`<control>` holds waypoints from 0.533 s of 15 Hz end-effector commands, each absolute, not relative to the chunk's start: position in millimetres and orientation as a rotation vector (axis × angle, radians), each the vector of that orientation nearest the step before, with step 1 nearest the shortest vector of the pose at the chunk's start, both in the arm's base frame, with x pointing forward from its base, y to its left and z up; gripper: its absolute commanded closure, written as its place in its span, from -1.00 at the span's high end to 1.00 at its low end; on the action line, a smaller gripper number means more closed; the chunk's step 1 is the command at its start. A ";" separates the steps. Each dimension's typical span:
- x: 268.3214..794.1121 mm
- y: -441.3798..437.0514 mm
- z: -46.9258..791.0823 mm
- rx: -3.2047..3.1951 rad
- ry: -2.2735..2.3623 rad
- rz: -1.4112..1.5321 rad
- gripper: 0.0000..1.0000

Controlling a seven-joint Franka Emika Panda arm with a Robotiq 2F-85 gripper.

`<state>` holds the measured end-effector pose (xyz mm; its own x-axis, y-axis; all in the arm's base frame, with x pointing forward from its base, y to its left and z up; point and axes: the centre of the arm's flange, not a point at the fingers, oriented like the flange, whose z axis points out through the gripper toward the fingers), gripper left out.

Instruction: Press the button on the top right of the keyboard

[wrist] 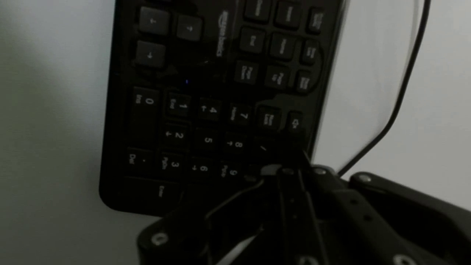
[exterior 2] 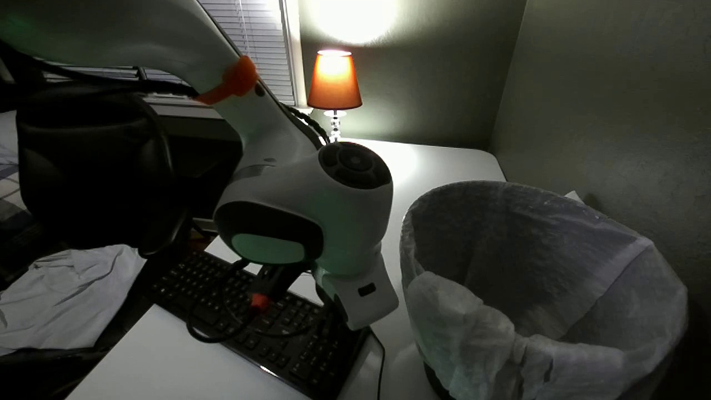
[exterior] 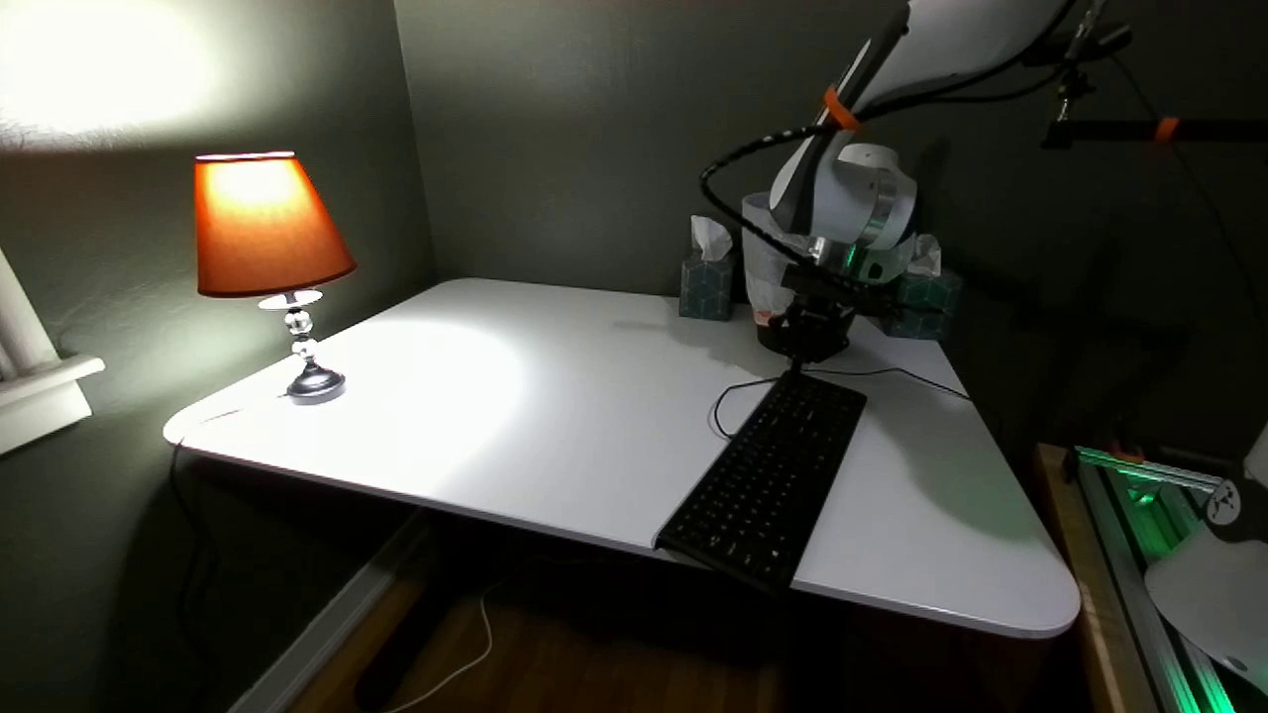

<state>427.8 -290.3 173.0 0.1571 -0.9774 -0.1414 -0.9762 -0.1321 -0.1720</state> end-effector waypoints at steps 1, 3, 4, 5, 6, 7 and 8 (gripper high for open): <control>422.9 -274.8 182.9 -2.206 1.923 -0.039 -1.00; 422.1 -270.6 186.8 -2.212 1.916 -0.050 -0.46; 421.9 -269.5 188.7 -2.217 1.917 -0.063 -0.33; 421.8 -268.9 190.5 -2.222 1.923 -0.078 -0.20; 421.8 -268.0 193.2 -2.227 1.927 -0.088 -0.07; 421.5 -266.2 195.9 -2.236 1.930 -0.097 0.11; 420.9 -264.4 197.8 -2.247 1.937 -0.090 0.24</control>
